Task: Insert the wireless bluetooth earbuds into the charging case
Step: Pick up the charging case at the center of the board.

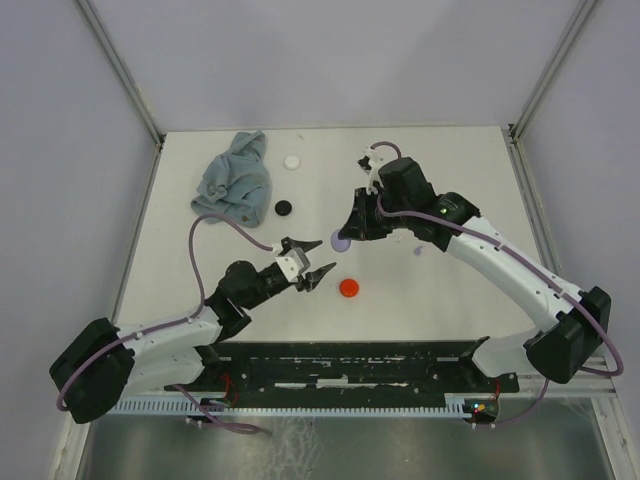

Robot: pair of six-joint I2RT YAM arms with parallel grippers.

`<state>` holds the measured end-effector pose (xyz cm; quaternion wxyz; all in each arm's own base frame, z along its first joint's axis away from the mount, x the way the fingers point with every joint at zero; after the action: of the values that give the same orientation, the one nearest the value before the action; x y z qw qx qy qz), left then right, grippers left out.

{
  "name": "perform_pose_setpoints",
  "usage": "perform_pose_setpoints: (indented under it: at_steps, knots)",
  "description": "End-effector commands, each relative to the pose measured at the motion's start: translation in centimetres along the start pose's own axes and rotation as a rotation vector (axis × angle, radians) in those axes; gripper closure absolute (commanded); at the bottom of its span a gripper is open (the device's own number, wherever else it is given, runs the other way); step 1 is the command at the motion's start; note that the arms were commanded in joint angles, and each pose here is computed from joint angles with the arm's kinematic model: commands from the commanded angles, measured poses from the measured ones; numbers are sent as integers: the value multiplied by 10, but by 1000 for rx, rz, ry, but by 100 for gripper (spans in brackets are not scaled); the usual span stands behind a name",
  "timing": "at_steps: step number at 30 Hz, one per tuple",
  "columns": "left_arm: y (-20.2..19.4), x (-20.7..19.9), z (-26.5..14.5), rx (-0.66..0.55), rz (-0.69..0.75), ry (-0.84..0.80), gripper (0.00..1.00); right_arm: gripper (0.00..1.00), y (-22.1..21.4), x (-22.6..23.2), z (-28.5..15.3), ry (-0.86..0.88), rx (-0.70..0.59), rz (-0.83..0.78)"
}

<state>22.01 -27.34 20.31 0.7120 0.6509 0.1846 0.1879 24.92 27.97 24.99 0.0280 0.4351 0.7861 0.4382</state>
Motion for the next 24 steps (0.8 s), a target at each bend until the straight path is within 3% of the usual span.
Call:
perform_pose_setpoints:
  at_steps: [1, 9, 24]
  knots:
    - [30, 8, 1, -129, 222, 83, 36, 98, 15, 1, 0, -39, -43, 179]
    - [33, 10, 5, -184, 360, 177, 35, 98, 9, 2, 11, -50, -32, 352]
    - [38, 14, 13, -235, 459, 307, 41, 98, -2, -6, 18, -116, -9, 492]
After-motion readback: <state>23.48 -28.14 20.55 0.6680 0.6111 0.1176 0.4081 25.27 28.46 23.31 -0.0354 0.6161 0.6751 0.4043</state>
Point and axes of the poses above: each gripper's point midway between its finger pads, its own z axis out along the fingers, its own x axis along the line the jaws close on, y = z × x, the point moved 1 cm from there along -z, back along the fingers, and after that the axes turned 13 degrees about -z, right-handed, at the moved point
